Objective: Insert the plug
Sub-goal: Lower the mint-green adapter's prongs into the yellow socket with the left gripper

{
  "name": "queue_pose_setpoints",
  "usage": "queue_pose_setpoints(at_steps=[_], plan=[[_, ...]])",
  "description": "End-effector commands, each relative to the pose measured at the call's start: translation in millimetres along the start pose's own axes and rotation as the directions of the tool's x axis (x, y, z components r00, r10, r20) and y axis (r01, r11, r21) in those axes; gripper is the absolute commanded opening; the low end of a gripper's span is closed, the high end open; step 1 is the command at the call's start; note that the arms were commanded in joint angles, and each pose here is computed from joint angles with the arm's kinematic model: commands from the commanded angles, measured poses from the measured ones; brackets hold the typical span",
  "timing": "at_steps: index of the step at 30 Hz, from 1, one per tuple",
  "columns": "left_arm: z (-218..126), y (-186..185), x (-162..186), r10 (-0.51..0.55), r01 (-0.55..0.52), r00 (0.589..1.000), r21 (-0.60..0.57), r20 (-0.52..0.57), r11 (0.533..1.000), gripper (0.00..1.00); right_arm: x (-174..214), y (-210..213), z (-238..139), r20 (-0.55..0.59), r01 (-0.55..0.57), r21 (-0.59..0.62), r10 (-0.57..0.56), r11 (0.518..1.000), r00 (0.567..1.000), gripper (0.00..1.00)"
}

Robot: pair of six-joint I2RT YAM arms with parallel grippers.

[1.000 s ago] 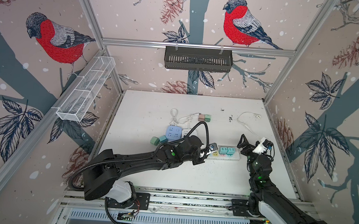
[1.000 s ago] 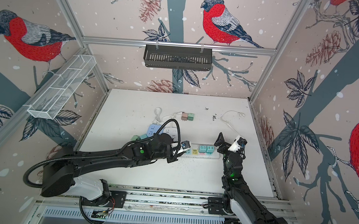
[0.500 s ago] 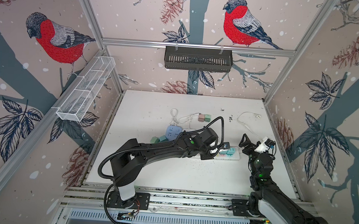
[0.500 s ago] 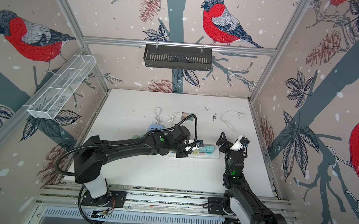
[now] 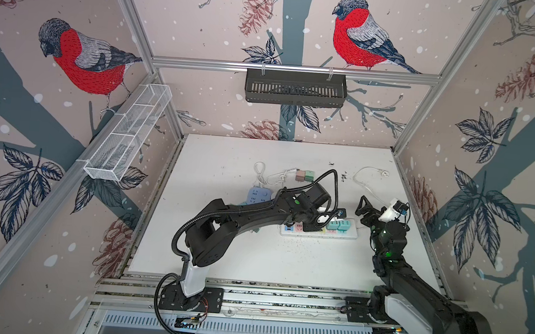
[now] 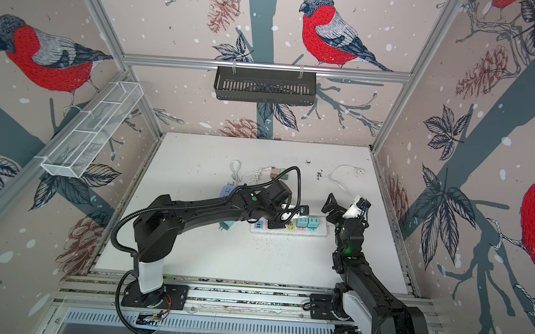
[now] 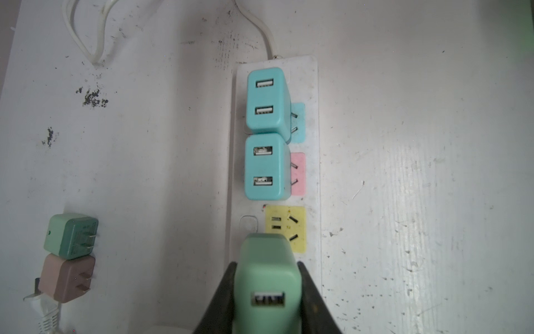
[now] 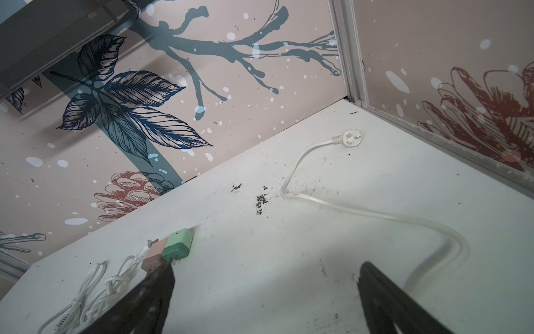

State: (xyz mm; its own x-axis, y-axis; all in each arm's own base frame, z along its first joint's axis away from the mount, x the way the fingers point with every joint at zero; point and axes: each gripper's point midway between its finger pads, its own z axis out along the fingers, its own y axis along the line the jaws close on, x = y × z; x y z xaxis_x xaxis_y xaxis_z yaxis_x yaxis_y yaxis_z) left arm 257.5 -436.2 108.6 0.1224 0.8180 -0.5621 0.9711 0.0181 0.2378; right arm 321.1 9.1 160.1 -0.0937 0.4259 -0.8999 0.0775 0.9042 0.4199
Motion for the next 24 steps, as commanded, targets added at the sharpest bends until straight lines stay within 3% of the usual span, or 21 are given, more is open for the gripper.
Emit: queue_pose_setpoints(at_steps=[1,12,24], plan=[[6.9,-1.7,-0.5,0.005,-0.005,1.0,0.046,0.008,0.999,0.0,-0.8,2.1,0.7,-0.005,-0.011,-0.014,0.011,1.0,1.0,1.0],[30.3,-8.6,2.4,-0.024,0.034,0.998,0.156,-0.066,0.987,0.0,-6.8,-18.1,-11.9,0.051,-0.074,0.032,0.072,0.997,0.996,1.0],[25.1,-17.6,-1.5,-0.016,0.016,1.0,0.181,0.001,0.983,0.0,-7.6,-21.0,-12.7,0.057,-0.085,0.042,0.082,0.996,0.995,1.0]])
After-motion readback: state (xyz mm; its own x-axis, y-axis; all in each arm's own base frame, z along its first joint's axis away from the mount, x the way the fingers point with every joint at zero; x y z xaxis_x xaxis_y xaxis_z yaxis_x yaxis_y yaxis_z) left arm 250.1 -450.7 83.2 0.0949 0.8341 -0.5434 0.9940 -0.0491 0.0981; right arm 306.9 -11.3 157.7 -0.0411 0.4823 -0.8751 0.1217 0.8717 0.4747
